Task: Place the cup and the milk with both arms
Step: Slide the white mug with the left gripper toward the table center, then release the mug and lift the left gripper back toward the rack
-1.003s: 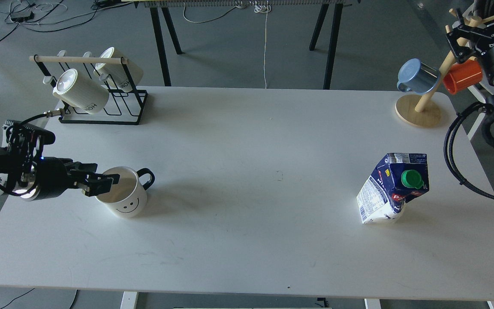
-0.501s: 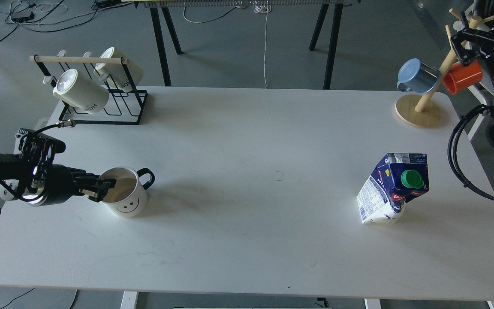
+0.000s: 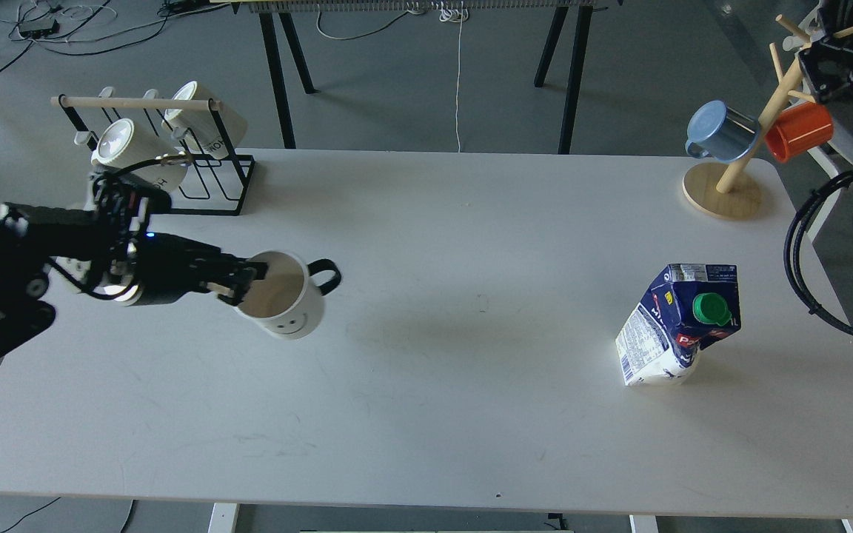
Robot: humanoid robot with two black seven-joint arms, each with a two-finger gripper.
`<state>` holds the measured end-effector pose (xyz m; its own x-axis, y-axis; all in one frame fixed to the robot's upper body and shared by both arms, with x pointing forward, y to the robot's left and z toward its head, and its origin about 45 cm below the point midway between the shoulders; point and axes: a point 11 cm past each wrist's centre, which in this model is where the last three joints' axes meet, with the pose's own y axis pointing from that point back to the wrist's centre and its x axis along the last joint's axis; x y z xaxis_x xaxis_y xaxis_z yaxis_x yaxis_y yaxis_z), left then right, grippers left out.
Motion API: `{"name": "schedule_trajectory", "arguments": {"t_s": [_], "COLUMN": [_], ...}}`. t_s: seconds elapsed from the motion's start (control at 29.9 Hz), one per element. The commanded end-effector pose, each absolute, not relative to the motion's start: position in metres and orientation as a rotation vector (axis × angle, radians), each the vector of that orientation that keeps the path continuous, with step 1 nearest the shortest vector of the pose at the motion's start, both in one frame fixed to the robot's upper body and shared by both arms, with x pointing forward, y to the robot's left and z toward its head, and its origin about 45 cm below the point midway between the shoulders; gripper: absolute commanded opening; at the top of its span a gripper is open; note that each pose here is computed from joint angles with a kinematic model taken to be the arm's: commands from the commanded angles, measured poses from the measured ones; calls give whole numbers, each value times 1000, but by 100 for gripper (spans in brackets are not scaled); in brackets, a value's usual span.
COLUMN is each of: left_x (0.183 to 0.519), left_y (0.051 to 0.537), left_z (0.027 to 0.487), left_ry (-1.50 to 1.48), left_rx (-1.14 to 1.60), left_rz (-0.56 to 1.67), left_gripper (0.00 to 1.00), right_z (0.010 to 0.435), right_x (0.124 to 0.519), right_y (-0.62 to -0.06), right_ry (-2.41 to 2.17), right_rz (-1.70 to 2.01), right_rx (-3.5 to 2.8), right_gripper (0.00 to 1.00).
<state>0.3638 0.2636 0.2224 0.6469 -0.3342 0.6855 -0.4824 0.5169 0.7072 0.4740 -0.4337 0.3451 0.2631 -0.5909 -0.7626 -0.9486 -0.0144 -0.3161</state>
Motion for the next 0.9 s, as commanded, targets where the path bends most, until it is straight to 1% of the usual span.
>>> {"name": "schedule_trajectory", "arguments": {"t_s": [0.0, 0.17, 0.37, 0.5, 0.6, 0.7, 0.77, 0.8, 0.87], "left_x": [373, 362, 337, 333, 329, 327, 327, 328, 328], "left_y": [199, 142, 101, 95, 98, 98, 98, 96, 92], "left_z": [222, 202, 180, 174, 165, 163, 163, 165, 168], "left_ry": [-974, -1001, -1028, -1055, -1047, -1041, -1041, -1042, -1043], "left_rx": [1014, 988, 950, 959, 975, 973, 973, 968, 954], "left_rz": [95, 38, -77, -92, -104, -106, -104, -98, -93], "left_gripper": [0, 0, 0, 0, 1, 5, 11, 21, 45], "right_z": [376, 387, 385, 383, 385, 385, 384, 384, 383], "right_x": [485, 489, 490, 490, 490, 490, 490, 490, 489], "right_y": [-423, -414, -409, -407, -406, -405, -405, -406, -407], "right_ry": [1374, 1343, 1343, 1339, 1333, 1332, 1332, 1334, 1336], "right_rz": [498, 489, 496, 501, 500, 501, 501, 501, 502], "right_rx": [-1735, -1746, -1765, -1767, -1768, -1771, -1770, -1769, -1770], "right_gripper": [99, 99, 99, 99, 99, 99, 99, 99, 99]}}
